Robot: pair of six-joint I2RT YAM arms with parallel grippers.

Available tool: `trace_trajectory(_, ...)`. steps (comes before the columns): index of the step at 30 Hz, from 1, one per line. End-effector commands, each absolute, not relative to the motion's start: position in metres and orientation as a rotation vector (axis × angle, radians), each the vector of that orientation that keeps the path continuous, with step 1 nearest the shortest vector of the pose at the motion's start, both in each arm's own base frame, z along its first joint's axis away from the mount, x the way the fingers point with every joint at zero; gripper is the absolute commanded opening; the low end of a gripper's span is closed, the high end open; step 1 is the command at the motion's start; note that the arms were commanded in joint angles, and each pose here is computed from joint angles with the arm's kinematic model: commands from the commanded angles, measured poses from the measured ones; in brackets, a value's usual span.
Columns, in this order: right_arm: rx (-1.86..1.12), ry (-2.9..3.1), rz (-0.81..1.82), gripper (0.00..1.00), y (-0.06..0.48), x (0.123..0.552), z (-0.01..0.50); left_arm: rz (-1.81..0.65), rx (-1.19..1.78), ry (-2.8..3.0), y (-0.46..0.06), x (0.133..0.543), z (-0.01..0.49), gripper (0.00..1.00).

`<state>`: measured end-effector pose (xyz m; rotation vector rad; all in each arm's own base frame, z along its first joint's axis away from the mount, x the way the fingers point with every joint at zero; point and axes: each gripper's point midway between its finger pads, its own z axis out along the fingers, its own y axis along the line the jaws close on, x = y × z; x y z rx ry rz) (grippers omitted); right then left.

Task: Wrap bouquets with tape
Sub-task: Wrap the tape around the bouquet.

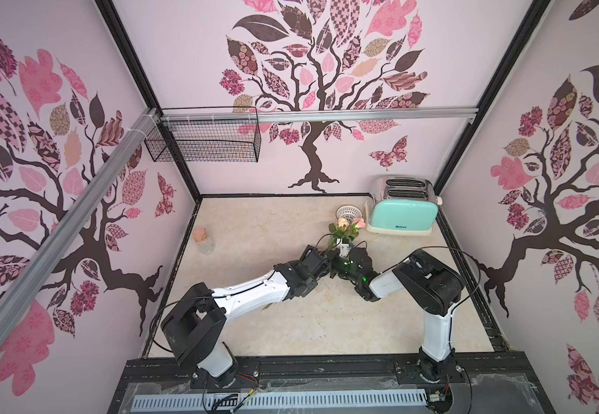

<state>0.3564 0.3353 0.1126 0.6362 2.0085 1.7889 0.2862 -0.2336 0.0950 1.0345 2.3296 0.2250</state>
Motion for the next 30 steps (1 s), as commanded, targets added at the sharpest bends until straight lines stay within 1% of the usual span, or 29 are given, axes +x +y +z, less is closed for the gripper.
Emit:
trace_trajectory(1, 0.544, 1.924, 1.821, 0.0, 0.336, 0.354, 0.133, -0.134, 0.88, 2.415, -0.246, 0.283, 0.126, 0.3)
trace_trajectory(3, 0.513, 1.881, 1.816, 0.0, 0.334, 0.354, 0.138, -0.406, 0.764, 2.488, -0.246, 0.277, 0.136, 0.35)
trace_trajectory(4, 0.5, 1.863, 1.813, 0.0, 0.333, 0.355, 0.14, -0.504, 0.709, 2.509, -0.245, 0.276, 0.14, 0.37)
trace_trajectory(6, 0.476, 1.831, 1.802, 0.0, 0.331, 0.356, 0.144, -0.751, 0.61, 2.53, -0.246, 0.273, 0.15, 0.39)
trace_trajectory(8, 0.446, 1.795, 1.798, 0.0, 0.33, 0.356, 0.149, -0.932, 0.499, 2.54, -0.244, 0.276, 0.156, 0.43)
trace_trajectory(12, 0.393, 1.734, 1.789, 0.0, 0.328, 0.357, 0.159, -1.249, 0.381, 2.543, -0.248, 0.28, 0.16, 0.44)
trace_trajectory(13, 0.384, 1.729, 1.782, 0.0, 0.328, 0.358, 0.16, -1.306, 0.374, 2.554, -0.25, 0.28, 0.159, 0.44)
trace_trajectory(19, 0.372, 1.713, 1.767, 0.0, 0.326, 0.358, 0.161, -1.443, 0.343, 2.636, -0.262, 0.281, 0.136, 0.44)
trace_trajectory(22, 0.371, 1.704, 1.771, 0.0, 0.326, 0.358, 0.162, -1.411, 0.337, 2.684, -0.261, 0.281, 0.122, 0.42)
trace_trajectory(23, 0.367, 1.7, 1.774, 0.0, 0.326, 0.358, 0.163, -1.408, 0.34, 2.684, -0.261, 0.282, 0.121, 0.4)
trace_trajectory(24, 0.369, 1.702, 1.774, 0.0, 0.326, 0.358, 0.162, -1.41, 0.346, 2.678, -0.262, 0.283, 0.121, 0.34)
trace_trajectory(25, 0.368, 1.703, 1.774, 0.0, 0.326, 0.358, 0.162, -1.42, 0.352, 2.671, -0.263, 0.283, 0.123, 0.23)
trace_trajectory(26, 0.368, 1.703, 1.771, 0.0, 0.326, 0.358, 0.162, -1.416, 0.361, 2.662, -0.263, 0.284, 0.125, 0.05)
trace_trajectory(27, 0.374, 1.708, 1.768, 0.0, 0.325, 0.358, 0.16, -1.388, 0.364, 2.663, -0.261, 0.286, 0.125, 0.0)
trace_trajectory(28, 0.379, 1.712, 1.764, 0.0, 0.325, 0.358, 0.159, -1.353, 0.374, 2.666, -0.259, 0.287, 0.124, 0.0)
trace_trajectory(30, 0.387, 1.729, 1.758, 0.15, 0.325, 0.357, 0.156, -1.253, 0.407, 2.677, -0.254, 0.289, 0.122, 0.0)
